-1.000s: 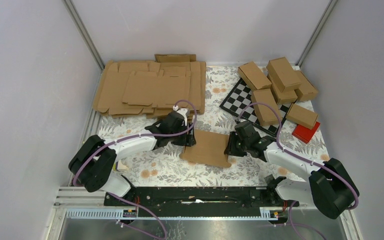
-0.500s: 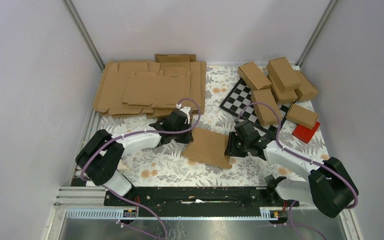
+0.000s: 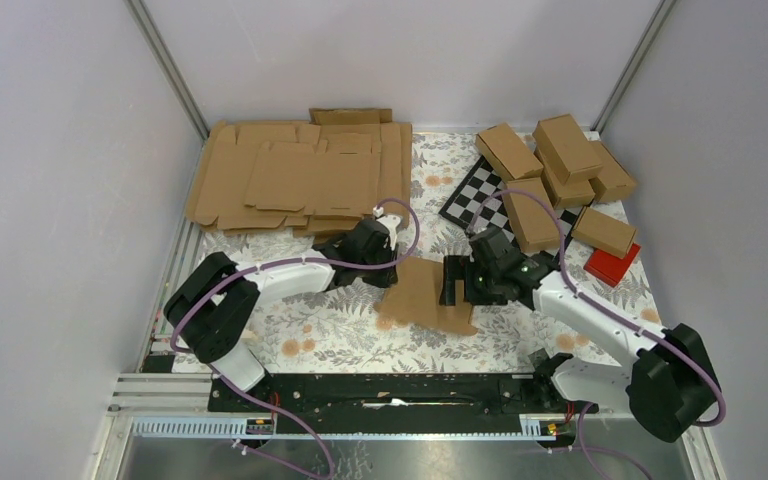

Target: Fold the paper box

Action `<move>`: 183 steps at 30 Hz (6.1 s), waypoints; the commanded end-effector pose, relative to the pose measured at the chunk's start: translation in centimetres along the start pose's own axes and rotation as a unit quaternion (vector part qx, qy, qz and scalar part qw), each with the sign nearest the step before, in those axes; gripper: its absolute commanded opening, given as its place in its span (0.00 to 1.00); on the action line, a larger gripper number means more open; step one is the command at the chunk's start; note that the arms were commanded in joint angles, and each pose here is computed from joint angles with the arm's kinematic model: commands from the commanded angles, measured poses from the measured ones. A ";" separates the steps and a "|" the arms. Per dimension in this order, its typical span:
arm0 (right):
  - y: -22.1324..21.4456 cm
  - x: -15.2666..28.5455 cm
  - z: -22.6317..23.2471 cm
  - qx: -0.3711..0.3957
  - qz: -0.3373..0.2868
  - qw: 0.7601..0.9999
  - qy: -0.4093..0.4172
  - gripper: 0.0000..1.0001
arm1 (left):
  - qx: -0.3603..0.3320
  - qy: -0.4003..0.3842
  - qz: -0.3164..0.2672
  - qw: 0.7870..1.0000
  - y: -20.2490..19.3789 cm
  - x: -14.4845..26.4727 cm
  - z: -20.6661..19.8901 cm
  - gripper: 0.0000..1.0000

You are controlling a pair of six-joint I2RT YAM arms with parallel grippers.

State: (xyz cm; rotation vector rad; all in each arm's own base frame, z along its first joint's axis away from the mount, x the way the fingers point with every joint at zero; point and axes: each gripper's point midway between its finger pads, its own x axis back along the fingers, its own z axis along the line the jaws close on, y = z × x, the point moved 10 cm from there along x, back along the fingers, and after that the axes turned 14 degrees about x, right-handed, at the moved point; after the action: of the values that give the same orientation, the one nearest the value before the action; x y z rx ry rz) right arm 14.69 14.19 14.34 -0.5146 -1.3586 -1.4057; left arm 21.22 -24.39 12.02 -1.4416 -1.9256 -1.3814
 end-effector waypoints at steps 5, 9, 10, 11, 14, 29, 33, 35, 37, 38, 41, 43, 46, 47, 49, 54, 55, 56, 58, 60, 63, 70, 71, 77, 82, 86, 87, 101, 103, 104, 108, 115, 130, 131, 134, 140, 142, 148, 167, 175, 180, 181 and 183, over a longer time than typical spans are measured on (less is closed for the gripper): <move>6.3 3.2 0.8 0.073 -0.050 0.994 -0.067 1.00 | -0.060 -0.015 0.005 0.998 0.2 -0.5 -0.4 0.13; 8.2 1.7 0.1 0.046 -0.063 0.997 -0.010 0.94 | -0.074 -0.017 -0.008 0.997 0.5 -0.3 -0.4 0.11; 8.6 1.1 -0.8 0.026 -0.071 0.997 0.016 0.90 | -0.080 -0.022 -0.016 0.996 0.5 -0.3 -0.4 0.10; 9.1 0.6 -1.1 0.006 -0.079 0.994 0.071 0.85 | -0.089 -0.031 -0.024 0.995 0.6 -0.2 -0.5 0.10; 10.0 -0.8 -2.8 -0.023 -0.086 0.990 0.112 0.72 | -0.105 -0.050 -0.045 0.992 0.8 -0.1 -0.6 0.10; 6.4 -5.8 -4.9 -0.036 -0.012 0.996 0.075 0.47 | -0.096 -0.042 -0.072 0.992 2.5 0.1 -1.7 0.12; 5.5 -6.0 -4.9 -0.050 -0.005 0.995 0.082 0.34 | -0.074 -0.045 -0.089 0.992 3.0 1.2 -2.2 0.16; 5.1 -5.8 -4.7 -0.055 -0.010 0.995 0.087 0.31 | -0.056 -0.033 -0.094 0.993 3.0 2.0 -2.2 0.21; 4.6 -5.7 -4.8 -0.059 -0.012 0.995 0.084 0.29 | -0.036 -0.020 -0.106 0.994 2.9 3.0 -2.0 0.23; 4.4 -5.7 -4.8 -0.062 -0.012 0.995 0.081 0.27 | -0.025 -0.016 -0.110 0.994 2.8 3.6 -2.0 0.24; 3.9 -5.7 -4.9 -0.064 -0.012 0.995 0.078 0.21 | 0.015 -0.015 -0.118 0.993 2.0 5.8 -1.8 0.23; 3.6 -5.9 -4.9 -0.065 -0.005 0.994 0.083 0.16 | 0.039 -0.044 -0.119 0.991 1.0 7.4 -1.7 0.22; 3.2 -6.1 -5.0 -0.064 0.004 0.994 0.087 0.13 | 0.068 -0.063 -0.116 0.989 -0.8 9.6 -1.0 0.21; 3.0 -6.2 -5.1 -0.064 0.006 0.994 0.083 0.12 | 0.076 -0.059 -0.112 0.989 -1.3 10.0 -0.7 0.20; 2.7 -6.3 -5.2 -0.063 0.006 0.995 0.072 0.09 | 0.092 -0.038 -0.096 0.990 -2.5 10.5 0.2 0.16; 2.7 -6.4 -5.6 -0.069 0.003 0.997 0.043 0.00 | 0.139 -0.041 -0.066 0.987 -4.5 11.3 1.0 0.00; 2.7 -6.4 -5.8 -0.071 0.000 0.997 0.033 0.00 | 0.147 -0.041 -0.065 0.986 -4.8 11.3 1.2 0.00; 2.7 -6.4 -5.9 -0.073 -0.001 0.997 0.024 0.00 | 0.154 -0.038 -0.061 0.985 -5.1 11.2 1.4 0.00; 2.7 -6.6 -6.1 -0.079 -0.002 0.997 0.010 0.00 | 0.164 -0.029 -0.050 0.985 -5.7 10.8 1.8 0.00; 2.5 -6.5 -6.2 -0.082 0.004 0.997 -0.002 0.00 | 0.173 -0.019 -0.032 0.984 -6.3 10.1 2.1 0.00; 2.4 -6.4 -6.5 -0.082 0.014 0.996 -0.024 0.00 | 0.184 -0.032 -0.007 0.982 -7.0 9.2 2.2 0.00; 2.7 -6.5 -6.5 -0.080 0.014 0.996 -0.021 0.00 | 0.191 -0.064 0.001 0.979 -7.8 6.4 1.8 0.00; 2.7 -6.4 -6.4 -0.079 0.013 0.997 -0.018 0.00 | 0.189 -0.075 -0.002 0.979 -7.7 6.0 1.4 0.00; 3.2 -6.1 -6.1 -0.080 0.005 0.997 -0.005 0.00 | 0.165 -0.160 -0.038 0.972 -5.2 2.5 -2.7 0.00; 3.5 -5.8 -5.7 -0.077 0.003 0.997 0.016 0.00 | 0.113 -0.206 -0.034 0.972 -2.3 -0.3 -7.8 0.00; 3.6 -5.4 -5.2 -0.066 0.006 0.997 0.032 0.00 | 0.091 -0.230 -0.036 0.968 -1.0 -0.7 -9.9 0.00; 3.7 -5.2 -5.1 -0.063 0.007 0.997 0.032 0.00 | 0.086 -0.231 -0.036 0.969 -0.8 -0.6 -10.2 0.00; 3.3 -3.5 -0.3 0.026 0.016 0.997 0.073 0.07 | 0.075 -0.251 0.017 0.965 -2.7 0.0 -11.0 0.00; 3.0 -3.0 -0.3 0.028 0.009 0.997 0.075 0.09 | 0.082 -0.244 0.015 0.966 -3.1 0.6 -10.7 0.00; 2.9 -2.8 -0.3 0.028 0.004 0.997 0.071 0.10 | 0.087 -0.240 0.012 0.967 -3.3 1.0 -10.4 0.00; 2.6 -1.7 -0.4 0.031 -0.012 0.998 0.062 0.15 | 0.092 -0.242 -0.006 0.966 -3.5 2.4 -9.6 0.09; 2.9 0.3 0.1 0.035 -0.040 0.995 0.087 0.28 | 0.084 -0.244 -0.012 0.966 -3.2 2.8 -9.9 0.11; 2.6 0.7 -1.2 0.007 -0.046 0.999 0.006 0.56 | 0.063 -0.207 -0.014 0.976 -3.2 2.4 -9.2 0.10; 3.0 1.2 -1.3 0.005 -0.058 0.998 -0.014 0.57 | 0.062 -0.205 -0.014 0.977 -3.3 2.3 -9.1 0.10; 4.2 2.8 -1.4 0.002 -0.100 0.994 -0.050 0.59 | 0.060 -0.199 -0.013 0.978 -3.3 2.2 -9.1 0.09; 4.8 4.9 -1.3 0.011 -0.144 0.988 -0.058 0.63 | 0.055 -0.195 -0.015 0.979 -3.1 2.0 -9.1 0.09; 4.8 5.3 -0.7 0.025 -0.146 0.989 -0.023 0.65 | 0.053 -0.196 -0.015 0.979 -3.1 1.9 -9.2 0.09; 4.7 6.4 1.6 0.065 -0.130 0.982 0.124 0.71 | 0.054 -0.196 -0.010 0.979 -3.1 1.6 -9.2 0.09; 2.0 5.2 1.3 0.021 -0.050 0.988 0.142 1.00 | 0.072 -0.279 0.010 0.958 -3.0 1.2 -11.2 0.08; 1.7 6.0 1.7 0.023 -0.054 0.984 0.170 0.92 | 0.092 -0.362 0.025 0.927 -2.7 2.7 -12.8 0.07; 2.6 6.1 2.3 0.025 -0.069 0.978 0.196 0.85 | 0.099 -0.330 0.016 0.938 -2.9 3.0 -12.2 0.07; 2.6 5.8 2.1 0.026 -0.065 0.979 0.190 0.80 | 0.102 -0.310 0.014 0.945 -3.1 2.8 -11.7 0.06; 2.6 5.4 1.9 0.031 -0.054 0.982 0.181 0.72 | 0.108 -0.292 0.010 0.950 -3.4 2.7 -11.0 0.06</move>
State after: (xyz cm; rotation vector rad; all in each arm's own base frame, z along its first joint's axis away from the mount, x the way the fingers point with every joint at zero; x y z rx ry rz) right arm 14.45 13.78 20.37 -0.1711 -1.2079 -1.4859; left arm 13.86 -32.57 15.40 -1.9437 -2.1565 -0.7352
